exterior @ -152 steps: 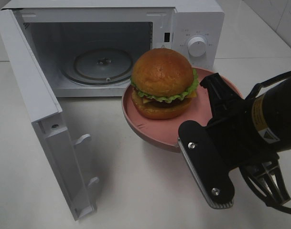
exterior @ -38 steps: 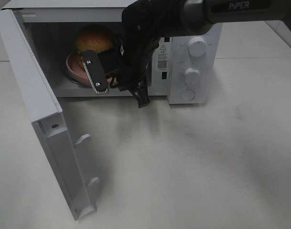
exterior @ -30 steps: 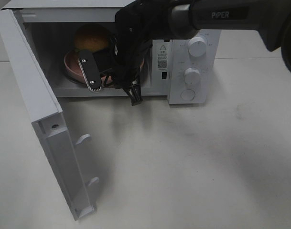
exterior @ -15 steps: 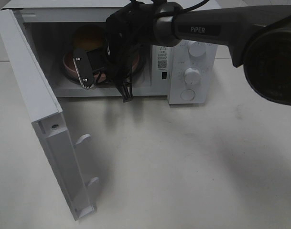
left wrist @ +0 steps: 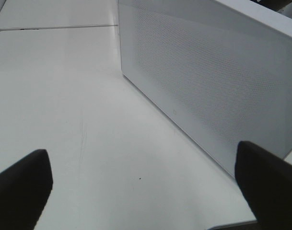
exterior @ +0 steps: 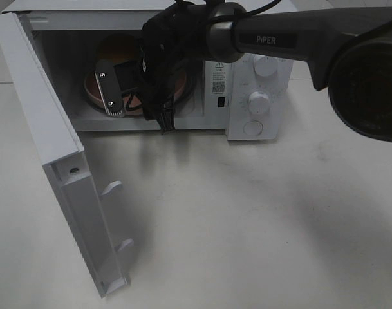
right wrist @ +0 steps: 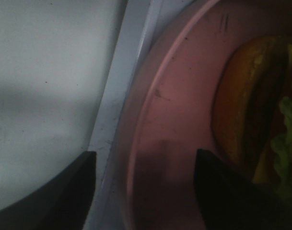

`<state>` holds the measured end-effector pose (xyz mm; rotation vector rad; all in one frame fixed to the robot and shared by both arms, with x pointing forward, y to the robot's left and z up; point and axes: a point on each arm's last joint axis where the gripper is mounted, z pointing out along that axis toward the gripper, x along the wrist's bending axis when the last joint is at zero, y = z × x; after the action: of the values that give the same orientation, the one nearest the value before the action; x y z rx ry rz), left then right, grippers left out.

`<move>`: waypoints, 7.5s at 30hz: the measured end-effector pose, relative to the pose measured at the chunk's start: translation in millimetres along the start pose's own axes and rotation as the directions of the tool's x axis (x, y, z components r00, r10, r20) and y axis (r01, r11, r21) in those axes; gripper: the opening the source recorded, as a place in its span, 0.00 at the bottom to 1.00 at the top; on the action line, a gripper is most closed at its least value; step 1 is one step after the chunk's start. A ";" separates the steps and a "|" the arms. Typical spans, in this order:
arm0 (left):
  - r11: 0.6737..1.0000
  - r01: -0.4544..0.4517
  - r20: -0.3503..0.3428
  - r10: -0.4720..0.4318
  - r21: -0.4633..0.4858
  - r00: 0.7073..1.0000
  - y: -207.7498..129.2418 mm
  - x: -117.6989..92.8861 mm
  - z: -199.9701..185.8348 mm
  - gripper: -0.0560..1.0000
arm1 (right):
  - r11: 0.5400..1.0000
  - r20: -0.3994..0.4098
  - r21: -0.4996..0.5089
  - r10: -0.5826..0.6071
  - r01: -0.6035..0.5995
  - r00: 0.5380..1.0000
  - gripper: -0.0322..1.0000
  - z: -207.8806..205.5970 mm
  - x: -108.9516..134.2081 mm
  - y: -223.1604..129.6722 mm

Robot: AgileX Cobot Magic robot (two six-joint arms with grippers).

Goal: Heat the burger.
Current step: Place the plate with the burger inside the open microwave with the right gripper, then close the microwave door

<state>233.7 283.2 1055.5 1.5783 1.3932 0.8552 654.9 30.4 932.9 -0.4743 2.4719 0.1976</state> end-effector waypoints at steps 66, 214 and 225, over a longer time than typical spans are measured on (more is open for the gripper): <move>1.000 0.000 0.000 0.000 0.000 1.000 0.0 0.0 0.0 0.98 | 0.920 0.024 -0.087 0.386 -0.383 0.922 0.76 -222.8 134.7 -64.3; 1.000 0.016 -0.032 -0.016 -0.005 0.999 33.2 10.6 30.4 0.42 | -0.107 0.279 -0.403 0.931 -0.909 -0.233 0.76 -406.5 348.0 -145.1; 0.998 0.046 -0.062 -0.043 0.041 0.997 50.1 22.8 72.8 0.05 | -0.107 0.279 -0.403 0.931 -0.909 -0.233 0.76 -406.5 348.0 -145.1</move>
<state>323.2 293.4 1070.2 1.5587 1.4938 0.8590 228.9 -305.0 1049.2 1.5311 1.6263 0.8696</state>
